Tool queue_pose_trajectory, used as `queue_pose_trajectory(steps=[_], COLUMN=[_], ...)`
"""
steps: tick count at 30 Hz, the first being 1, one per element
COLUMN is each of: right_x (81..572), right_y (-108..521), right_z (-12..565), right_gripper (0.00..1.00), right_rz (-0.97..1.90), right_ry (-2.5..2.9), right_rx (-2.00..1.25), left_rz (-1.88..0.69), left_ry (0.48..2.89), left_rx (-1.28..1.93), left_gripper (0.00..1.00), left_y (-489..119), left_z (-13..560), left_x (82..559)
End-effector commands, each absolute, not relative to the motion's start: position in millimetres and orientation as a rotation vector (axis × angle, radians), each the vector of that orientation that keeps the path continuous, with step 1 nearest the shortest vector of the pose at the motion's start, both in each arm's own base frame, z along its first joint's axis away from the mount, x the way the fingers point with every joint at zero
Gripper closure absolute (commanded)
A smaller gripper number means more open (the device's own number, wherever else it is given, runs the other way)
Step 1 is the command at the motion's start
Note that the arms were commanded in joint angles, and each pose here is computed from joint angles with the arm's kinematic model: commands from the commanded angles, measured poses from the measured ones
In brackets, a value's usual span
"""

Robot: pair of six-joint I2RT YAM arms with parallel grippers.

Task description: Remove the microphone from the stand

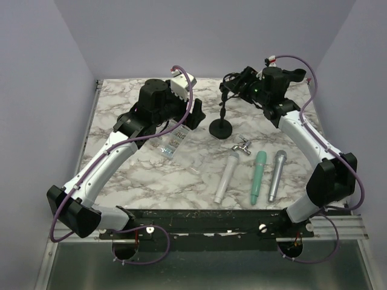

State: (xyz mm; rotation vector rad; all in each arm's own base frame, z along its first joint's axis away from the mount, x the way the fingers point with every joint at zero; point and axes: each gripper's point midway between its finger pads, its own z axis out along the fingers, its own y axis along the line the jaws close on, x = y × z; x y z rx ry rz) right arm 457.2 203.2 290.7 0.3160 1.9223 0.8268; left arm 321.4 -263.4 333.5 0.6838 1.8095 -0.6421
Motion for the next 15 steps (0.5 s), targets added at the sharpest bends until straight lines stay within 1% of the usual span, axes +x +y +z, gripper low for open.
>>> queue_pose_trajectory(steps=[1, 3, 8, 15], right_x=[470.5, 469.5, 458.3, 431.9], right_y=[207.4, 210.7, 208.5, 196.0], right_z=[280.9, 269.4, 226.8, 160.9], right_gripper=[0.35, 0.39, 0.45, 0.46], right_rz=[0.818, 0.835, 0.826, 0.762], right_ry=[1.944, 1.967, 2.040, 2.151], right_rx=[0.356, 0.358, 0.396, 0.452], left_rz=[-0.613, -0.612, -0.623, -0.639], left_ry=[1.802, 1.801, 1.800, 1.802], left_rx=[0.680, 0.680, 0.683, 0.683], left_gripper=[0.01, 0.02, 0.02, 0.02], left_y=[-259.8, -259.5, -260.6, -262.6], left_z=[334.5, 334.8, 335.5, 335.9], left_x=[321.8, 322.1, 320.3, 319.7])
